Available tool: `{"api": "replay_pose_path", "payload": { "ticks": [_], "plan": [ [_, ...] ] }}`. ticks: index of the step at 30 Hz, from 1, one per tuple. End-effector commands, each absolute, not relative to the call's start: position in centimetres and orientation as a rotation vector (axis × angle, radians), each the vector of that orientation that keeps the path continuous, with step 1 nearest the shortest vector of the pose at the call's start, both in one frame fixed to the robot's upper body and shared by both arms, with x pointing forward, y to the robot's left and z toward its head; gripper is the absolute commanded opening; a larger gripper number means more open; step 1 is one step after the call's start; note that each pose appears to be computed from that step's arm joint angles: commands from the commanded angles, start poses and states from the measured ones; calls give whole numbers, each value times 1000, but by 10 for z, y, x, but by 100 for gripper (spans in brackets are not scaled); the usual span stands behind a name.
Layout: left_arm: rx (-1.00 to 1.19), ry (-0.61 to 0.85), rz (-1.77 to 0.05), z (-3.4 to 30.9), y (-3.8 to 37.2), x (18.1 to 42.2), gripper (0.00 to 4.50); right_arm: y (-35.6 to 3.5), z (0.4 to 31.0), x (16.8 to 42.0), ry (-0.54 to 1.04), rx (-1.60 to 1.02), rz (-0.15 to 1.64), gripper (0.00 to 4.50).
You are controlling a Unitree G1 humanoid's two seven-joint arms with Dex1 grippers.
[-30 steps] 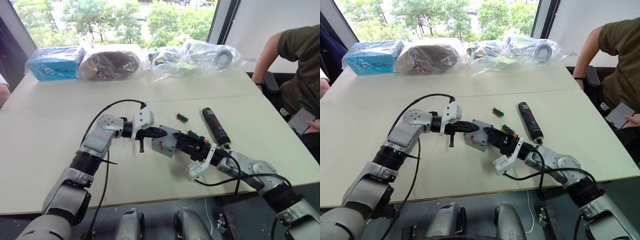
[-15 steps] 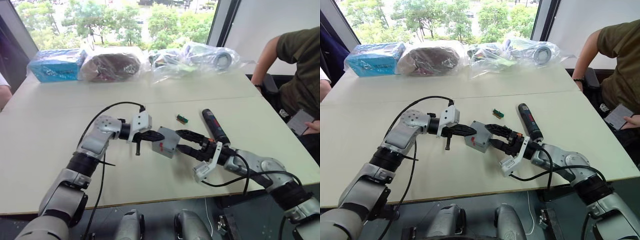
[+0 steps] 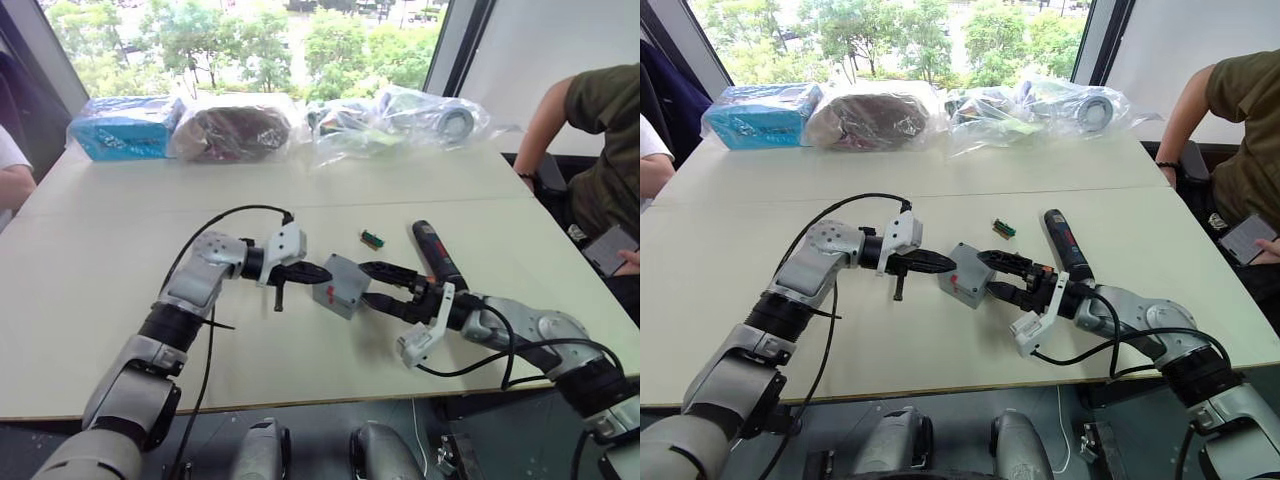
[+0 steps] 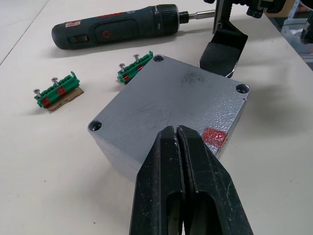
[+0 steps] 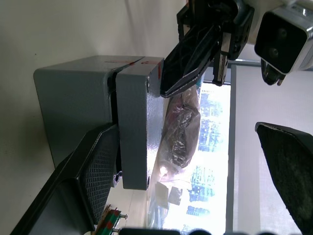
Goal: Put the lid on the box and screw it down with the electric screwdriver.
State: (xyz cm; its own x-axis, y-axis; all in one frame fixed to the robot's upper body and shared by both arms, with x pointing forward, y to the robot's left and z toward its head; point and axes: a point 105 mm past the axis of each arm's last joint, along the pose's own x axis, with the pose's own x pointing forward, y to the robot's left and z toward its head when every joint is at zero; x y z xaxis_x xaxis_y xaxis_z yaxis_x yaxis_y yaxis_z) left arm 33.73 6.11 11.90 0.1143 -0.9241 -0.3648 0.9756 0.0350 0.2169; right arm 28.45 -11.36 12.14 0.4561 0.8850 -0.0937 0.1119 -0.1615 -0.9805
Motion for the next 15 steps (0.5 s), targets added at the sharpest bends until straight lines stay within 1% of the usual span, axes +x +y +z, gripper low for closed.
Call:
{"api": "replay_pose_path", "payload": {
  "ticks": [1, 7, 9, 13, 15],
  "plan": [
    [480, 405, -1452, 63, 76, 330, 0, -117, 128, 278, -936, -1623, 889, 448],
    [467, 406, -1463, 65, 71, 331, 0, -123, 130, 277, -920, -1613, 920, 448],
    [457, 392, -1467, 66, 69, 330, 0, -125, 130, 280, -865, -1565, 908, 448],
    [426, 324, -1480, 82, 66, 329, 0, -125, 137, 285, -738, -1436, 893, 448],
    [400, 272, -1470, 95, 67, 330, 0, -127, 137, 288, -631, -1365, 902, 448]
  ]
}}
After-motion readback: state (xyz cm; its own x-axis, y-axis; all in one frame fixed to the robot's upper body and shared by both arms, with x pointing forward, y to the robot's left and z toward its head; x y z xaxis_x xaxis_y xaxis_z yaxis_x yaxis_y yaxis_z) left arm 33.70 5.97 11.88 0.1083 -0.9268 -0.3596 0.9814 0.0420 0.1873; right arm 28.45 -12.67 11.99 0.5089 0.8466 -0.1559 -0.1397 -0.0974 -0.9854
